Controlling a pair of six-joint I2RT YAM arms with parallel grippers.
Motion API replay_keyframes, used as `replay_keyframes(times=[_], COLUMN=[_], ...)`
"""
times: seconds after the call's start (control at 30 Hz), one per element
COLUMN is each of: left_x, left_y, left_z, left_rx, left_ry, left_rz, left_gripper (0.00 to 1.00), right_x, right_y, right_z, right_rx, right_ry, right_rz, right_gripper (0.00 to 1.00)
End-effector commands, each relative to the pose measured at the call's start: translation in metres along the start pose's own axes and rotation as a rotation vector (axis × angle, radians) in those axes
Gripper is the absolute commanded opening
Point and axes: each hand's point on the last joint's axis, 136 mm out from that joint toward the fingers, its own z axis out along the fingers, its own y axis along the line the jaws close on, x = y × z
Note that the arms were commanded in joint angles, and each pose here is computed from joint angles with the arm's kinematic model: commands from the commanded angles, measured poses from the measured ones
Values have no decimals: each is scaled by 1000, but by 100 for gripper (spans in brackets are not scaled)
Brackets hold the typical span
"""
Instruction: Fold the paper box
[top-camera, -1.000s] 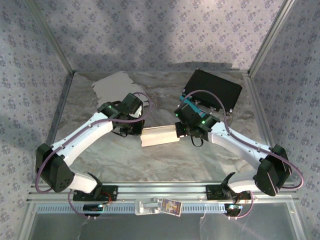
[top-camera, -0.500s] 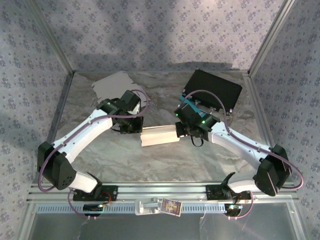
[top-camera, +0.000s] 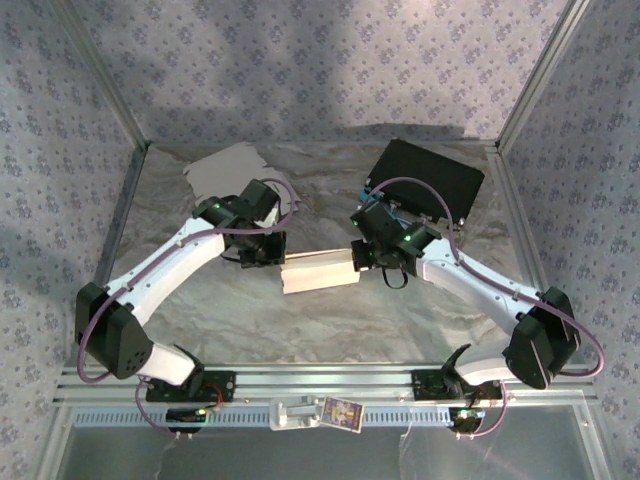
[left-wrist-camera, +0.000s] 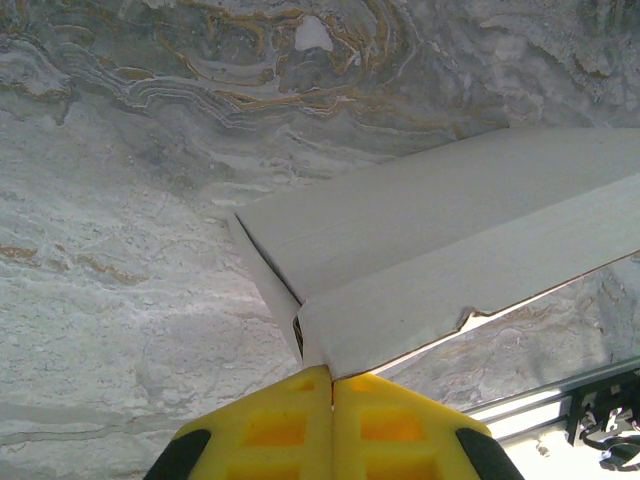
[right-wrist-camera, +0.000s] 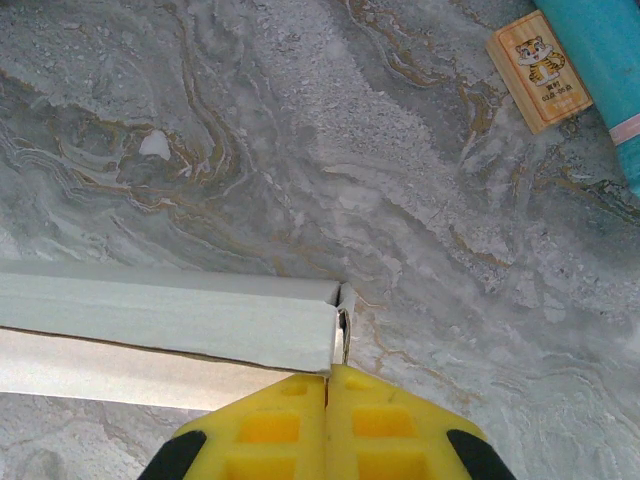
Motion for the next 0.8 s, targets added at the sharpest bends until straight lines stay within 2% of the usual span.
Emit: replay_keyframes(times=[0.0,0.47,0.77], left_x=[-5,7,12], left_y=[-16,-6,7], left_z=[-4,10,12], left_rx=[77,123,67], left_ry=[-6,-48,-32], left_rz=[2,70,113], left_gripper=[0,0,0], right_x=[3,4,5], right_y=[11,11,11], right_z=[-1,2,2], right_rx=[-47,-43,-34], right_ry=[36,33,32], right_rz=[7,0,-27], right_gripper=[0,0,0])
